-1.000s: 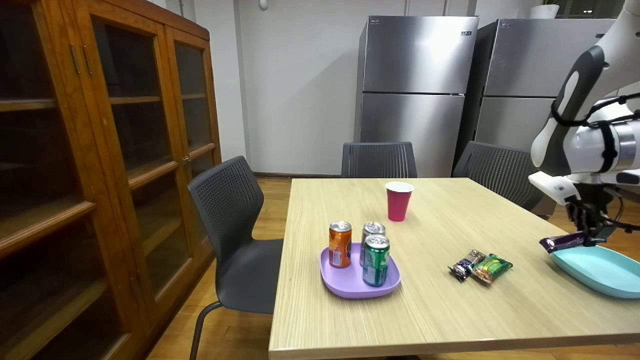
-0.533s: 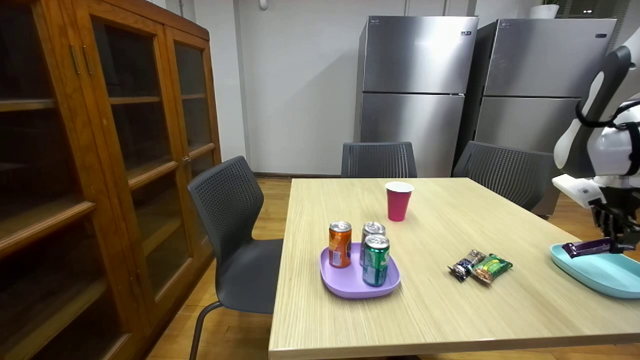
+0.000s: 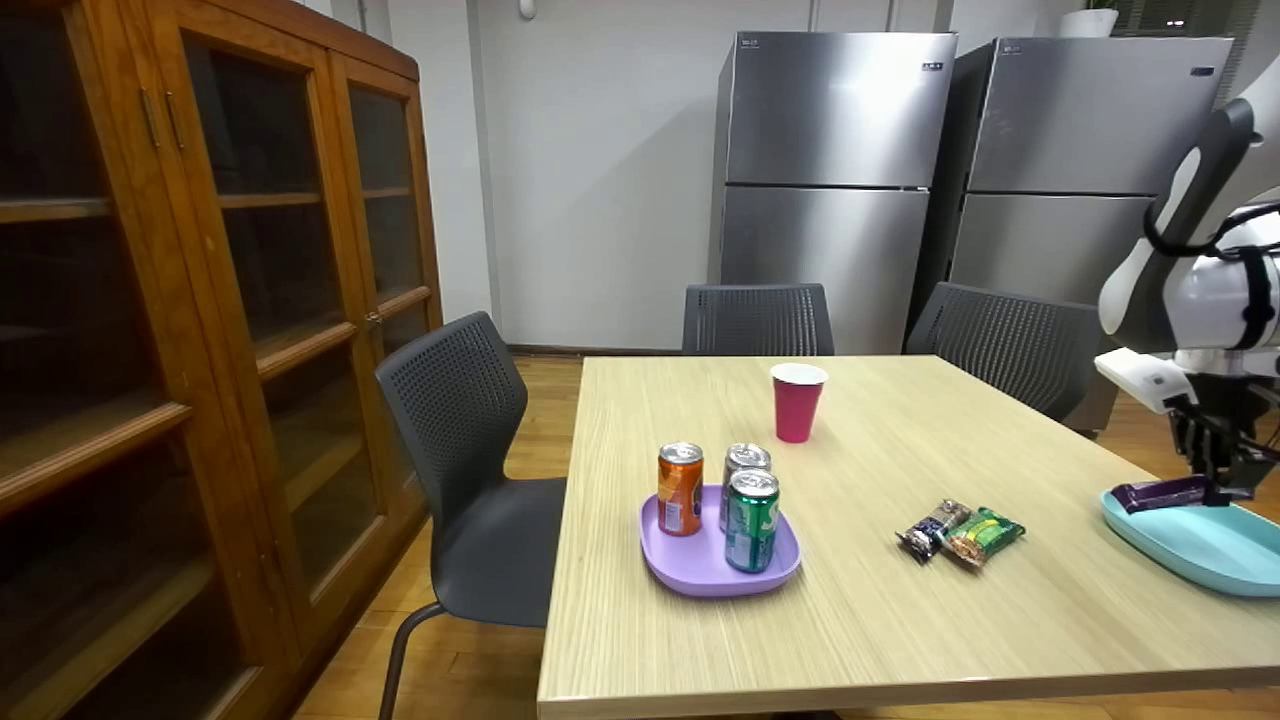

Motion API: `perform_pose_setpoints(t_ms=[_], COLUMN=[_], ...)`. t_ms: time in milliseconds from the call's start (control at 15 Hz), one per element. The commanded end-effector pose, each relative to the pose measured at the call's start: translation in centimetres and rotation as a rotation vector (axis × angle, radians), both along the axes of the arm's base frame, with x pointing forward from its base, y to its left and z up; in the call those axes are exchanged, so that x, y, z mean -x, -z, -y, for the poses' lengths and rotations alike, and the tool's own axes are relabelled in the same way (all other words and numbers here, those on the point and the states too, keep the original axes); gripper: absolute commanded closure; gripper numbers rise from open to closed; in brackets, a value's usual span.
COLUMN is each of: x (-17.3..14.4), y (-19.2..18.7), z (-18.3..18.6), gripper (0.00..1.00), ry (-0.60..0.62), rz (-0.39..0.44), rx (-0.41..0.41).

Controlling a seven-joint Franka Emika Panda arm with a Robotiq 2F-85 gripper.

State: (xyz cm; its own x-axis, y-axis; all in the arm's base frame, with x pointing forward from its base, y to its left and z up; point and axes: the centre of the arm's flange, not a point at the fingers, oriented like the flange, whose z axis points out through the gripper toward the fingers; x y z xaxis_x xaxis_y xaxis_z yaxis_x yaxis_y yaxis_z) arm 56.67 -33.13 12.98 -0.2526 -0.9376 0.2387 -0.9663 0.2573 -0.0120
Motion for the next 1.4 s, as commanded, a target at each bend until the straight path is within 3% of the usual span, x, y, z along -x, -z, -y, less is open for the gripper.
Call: perform_pose_setpoints(t_ms=[0, 733, 800, 867, 1000, 1333], x=[-1.8, -3.2, -3.3, -3.4, -3.5, -4.1], y=[0.9, 2.9, 3.0, 2.9, 2.6, 0.8], z=[1.0, 3.0, 3.0, 2.9, 2.5, 0.4], gripper=[0.94, 0.94, 0.82, 0.53, 0.47, 0.09], ry=[0.035, 0.063, 0.061, 0.061, 0.05, 0.011], rz=[-0.003, -0.027, -0.033, -0.036, -0.037, -0.011], rx=[-0.037, -0.06, -0.062, -0.061, -0.056, -0.038])
